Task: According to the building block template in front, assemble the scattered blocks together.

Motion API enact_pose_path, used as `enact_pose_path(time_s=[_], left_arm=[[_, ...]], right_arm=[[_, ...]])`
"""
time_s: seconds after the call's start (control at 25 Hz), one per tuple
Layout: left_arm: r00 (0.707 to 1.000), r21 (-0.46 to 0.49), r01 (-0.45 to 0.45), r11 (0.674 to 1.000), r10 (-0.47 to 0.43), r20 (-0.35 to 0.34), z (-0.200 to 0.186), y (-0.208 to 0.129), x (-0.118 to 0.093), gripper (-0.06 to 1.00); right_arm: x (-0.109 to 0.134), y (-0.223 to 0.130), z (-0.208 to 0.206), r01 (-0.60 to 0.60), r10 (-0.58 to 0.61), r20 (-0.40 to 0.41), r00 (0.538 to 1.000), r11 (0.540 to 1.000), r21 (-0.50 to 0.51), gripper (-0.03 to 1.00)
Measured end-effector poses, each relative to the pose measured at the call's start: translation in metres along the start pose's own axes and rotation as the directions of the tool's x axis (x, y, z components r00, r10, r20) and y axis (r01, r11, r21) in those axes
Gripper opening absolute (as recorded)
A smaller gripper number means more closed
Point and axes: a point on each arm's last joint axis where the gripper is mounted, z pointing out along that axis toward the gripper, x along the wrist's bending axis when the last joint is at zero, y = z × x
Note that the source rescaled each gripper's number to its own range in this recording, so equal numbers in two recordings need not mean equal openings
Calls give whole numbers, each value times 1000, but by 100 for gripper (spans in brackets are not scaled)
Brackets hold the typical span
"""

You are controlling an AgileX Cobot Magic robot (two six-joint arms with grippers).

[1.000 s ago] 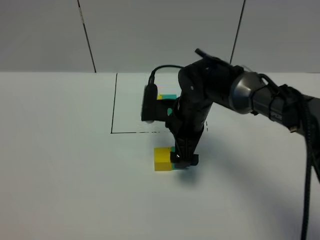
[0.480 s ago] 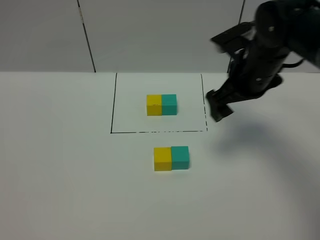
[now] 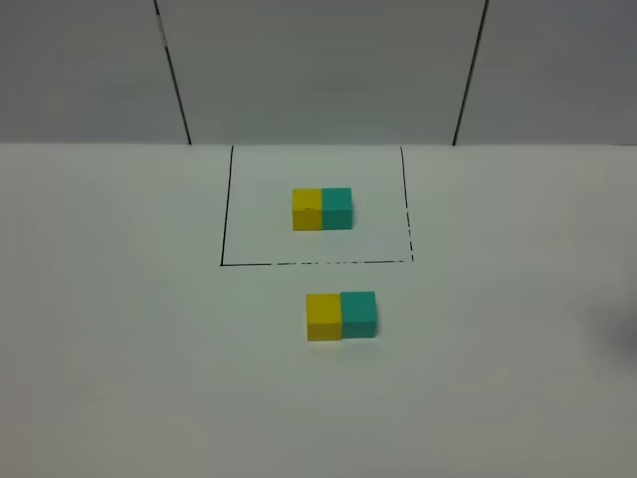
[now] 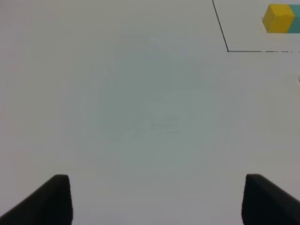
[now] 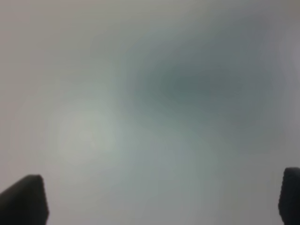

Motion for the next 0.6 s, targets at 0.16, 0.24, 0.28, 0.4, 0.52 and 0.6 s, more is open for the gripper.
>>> enact_pose_path(time_s=[0.16, 0.24, 0.28, 0.4, 0.52, 0.6], left_arm=[[1000, 0, 0, 1000, 0, 0, 0, 0, 0, 63], [1000, 0, 0, 1000, 0, 0, 0, 0, 0, 63], [1000, 0, 0, 1000, 0, 0, 0, 0, 0, 63], [1000, 0, 0, 1000, 0, 0, 0, 0, 0, 63], [1000, 0, 0, 1000, 0, 0, 0, 0, 0, 63], [1000, 0, 0, 1000, 0, 0, 0, 0, 0, 63]], right_arm=[[-20, -63, -26, -82, 86, 67, 994, 995, -56, 100], [-23, -92, -33, -112, 120, 85, 989, 989, -96, 100], [-23, -105, -39, -121, 133, 91, 987, 985, -126, 100], [-20, -139, -48, -140, 158, 93, 983, 973, -183, 100], [-18, -163, -58, -154, 177, 88, 980, 963, -222, 100], [-17, -175, -64, -157, 184, 89, 979, 956, -249, 100]])
